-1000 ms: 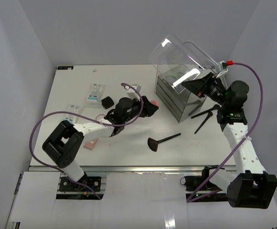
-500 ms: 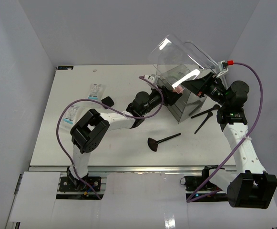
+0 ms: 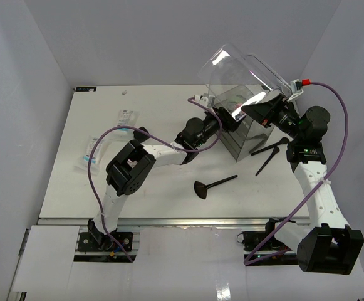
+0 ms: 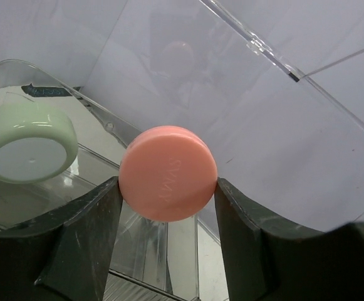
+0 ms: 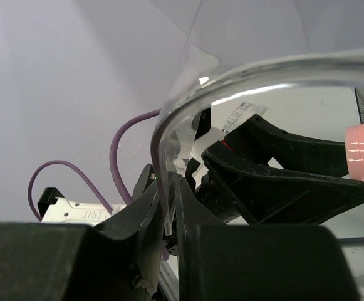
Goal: Organize the makeup
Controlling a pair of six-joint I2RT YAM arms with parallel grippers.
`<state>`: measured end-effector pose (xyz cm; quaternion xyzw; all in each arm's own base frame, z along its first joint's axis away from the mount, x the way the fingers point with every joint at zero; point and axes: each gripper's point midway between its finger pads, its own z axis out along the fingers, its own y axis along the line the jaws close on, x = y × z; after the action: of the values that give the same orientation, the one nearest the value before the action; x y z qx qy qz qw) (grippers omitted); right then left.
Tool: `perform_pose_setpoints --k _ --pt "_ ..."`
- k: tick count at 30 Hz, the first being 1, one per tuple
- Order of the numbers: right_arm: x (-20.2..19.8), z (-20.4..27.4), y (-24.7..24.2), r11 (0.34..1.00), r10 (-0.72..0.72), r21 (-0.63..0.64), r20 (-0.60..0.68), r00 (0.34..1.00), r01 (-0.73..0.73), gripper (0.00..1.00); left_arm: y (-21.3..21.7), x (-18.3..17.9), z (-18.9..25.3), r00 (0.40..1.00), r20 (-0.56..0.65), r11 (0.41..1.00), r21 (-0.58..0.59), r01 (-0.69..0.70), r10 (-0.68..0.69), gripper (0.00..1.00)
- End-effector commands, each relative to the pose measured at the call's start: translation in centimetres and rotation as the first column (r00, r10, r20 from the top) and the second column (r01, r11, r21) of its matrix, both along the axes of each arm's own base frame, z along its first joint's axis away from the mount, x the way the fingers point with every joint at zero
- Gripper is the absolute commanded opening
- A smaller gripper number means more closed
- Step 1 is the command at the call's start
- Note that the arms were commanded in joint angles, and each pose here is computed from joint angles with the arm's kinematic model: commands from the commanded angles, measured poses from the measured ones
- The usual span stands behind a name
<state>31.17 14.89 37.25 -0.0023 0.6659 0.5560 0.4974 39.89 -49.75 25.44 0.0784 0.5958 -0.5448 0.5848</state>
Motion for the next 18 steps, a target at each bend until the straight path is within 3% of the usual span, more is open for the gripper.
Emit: perform_pose_setpoints --k 1,12,18 --pt "-2.2 2.9 0.7 0.998 0.063 -0.004 0.130 0.989 -0.063 0.15 -0.8 -0.7 -0.3 1.000 -0.018 1.000 0.023 0.019 -0.019 0.77" --pt "-2.4 2.9 0.6 0.998 0.060 -0.003 0.129 0.990 -0.060 0.15 -0.6 -1.3 -1.0 0.998 -0.041 0.999 0.028 0.039 -0.038 0.79" --pt "-2.4 2.8 0.5 0.998 0.060 -0.006 0.131 0.990 -0.059 0.15 1.7 -3.1 0.1 1.000 -0.014 0.997 0.069 0.027 -0.026 0.78"
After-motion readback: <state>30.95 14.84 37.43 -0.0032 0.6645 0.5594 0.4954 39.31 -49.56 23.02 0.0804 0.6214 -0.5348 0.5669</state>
